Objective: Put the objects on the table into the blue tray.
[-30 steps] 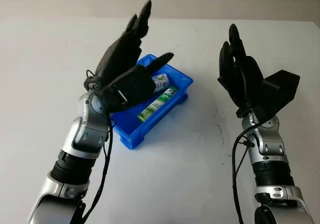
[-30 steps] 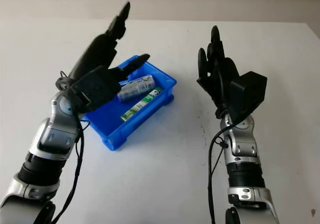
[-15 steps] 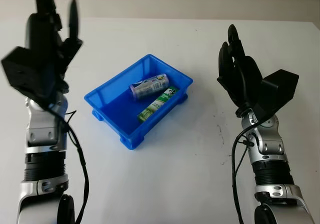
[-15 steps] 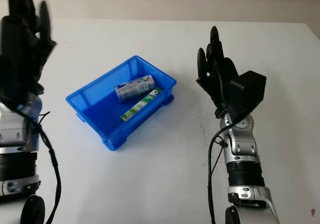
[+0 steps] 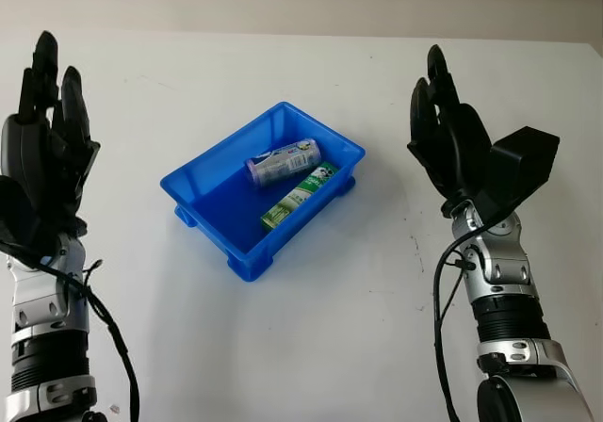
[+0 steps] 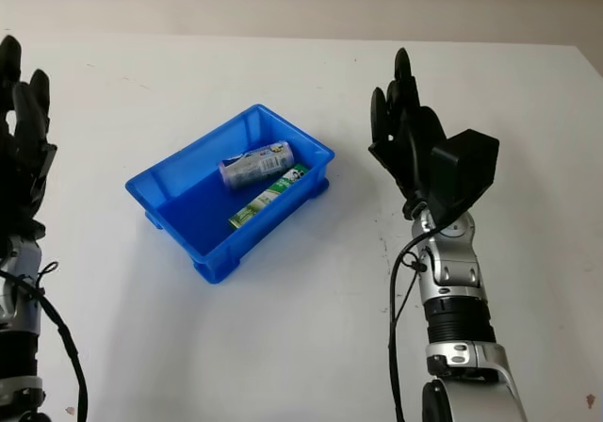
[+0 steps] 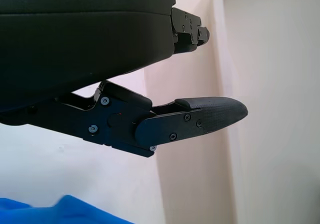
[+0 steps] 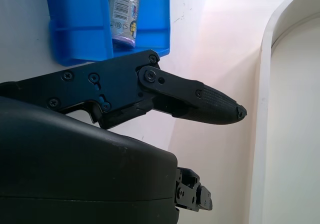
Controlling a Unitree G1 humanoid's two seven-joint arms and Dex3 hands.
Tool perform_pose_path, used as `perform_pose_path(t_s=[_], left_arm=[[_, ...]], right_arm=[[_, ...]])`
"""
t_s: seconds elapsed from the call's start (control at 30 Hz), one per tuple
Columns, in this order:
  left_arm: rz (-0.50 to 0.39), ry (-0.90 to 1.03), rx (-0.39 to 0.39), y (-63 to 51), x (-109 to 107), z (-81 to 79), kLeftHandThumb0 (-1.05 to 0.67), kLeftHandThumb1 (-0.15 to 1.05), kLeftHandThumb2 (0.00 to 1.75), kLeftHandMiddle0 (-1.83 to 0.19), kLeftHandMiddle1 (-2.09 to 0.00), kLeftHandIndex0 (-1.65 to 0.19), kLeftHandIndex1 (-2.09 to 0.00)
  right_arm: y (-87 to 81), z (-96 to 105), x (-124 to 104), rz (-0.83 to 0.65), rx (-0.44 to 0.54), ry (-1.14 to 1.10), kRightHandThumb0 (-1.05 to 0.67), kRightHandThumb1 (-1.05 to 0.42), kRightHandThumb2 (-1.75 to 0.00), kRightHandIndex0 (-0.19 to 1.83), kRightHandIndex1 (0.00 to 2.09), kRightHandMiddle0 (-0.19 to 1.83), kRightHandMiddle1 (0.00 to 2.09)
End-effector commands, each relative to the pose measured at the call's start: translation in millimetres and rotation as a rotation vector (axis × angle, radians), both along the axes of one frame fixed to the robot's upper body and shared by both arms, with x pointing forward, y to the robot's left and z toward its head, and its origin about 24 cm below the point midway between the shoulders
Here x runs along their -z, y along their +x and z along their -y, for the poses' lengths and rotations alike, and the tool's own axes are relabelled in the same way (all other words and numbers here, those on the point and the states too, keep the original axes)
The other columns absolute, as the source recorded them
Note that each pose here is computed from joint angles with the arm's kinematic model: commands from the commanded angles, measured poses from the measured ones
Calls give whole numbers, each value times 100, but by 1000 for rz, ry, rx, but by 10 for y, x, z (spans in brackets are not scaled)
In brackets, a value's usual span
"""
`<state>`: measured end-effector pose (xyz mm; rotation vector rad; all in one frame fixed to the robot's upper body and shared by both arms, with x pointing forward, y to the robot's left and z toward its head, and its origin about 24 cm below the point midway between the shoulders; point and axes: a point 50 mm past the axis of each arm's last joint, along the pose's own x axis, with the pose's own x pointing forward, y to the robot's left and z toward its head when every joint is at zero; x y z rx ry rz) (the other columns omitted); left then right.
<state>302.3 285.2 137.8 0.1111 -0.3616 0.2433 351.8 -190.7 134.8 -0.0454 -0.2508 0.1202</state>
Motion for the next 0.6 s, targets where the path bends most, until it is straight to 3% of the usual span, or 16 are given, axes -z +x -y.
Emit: perform_pose_path(t_s=[0.0, 0.2, 0.57], left_arm=[[-20, 24, 7, 0, 59, 25, -76, 105, 56, -3, -4, -1, -5], [-60, -3, 44, 53, 191, 160, -76, 105, 58, -1, -4, 1, -5], [-58, -18, 56, 56, 168, 302, -79, 105, 59, 1, -4, 2, -4]], right_arm=[[22, -3, -56, 25, 2, 14, -67, -105, -69, -19, 0, -19, 0], [21, -15, -51, 30, 9, 26, -67, -105, -68, -19, 0, -19, 0], [-26, -29, -27, 32, -1, 37, -68, -105, -65, -19, 0, -19, 0]])
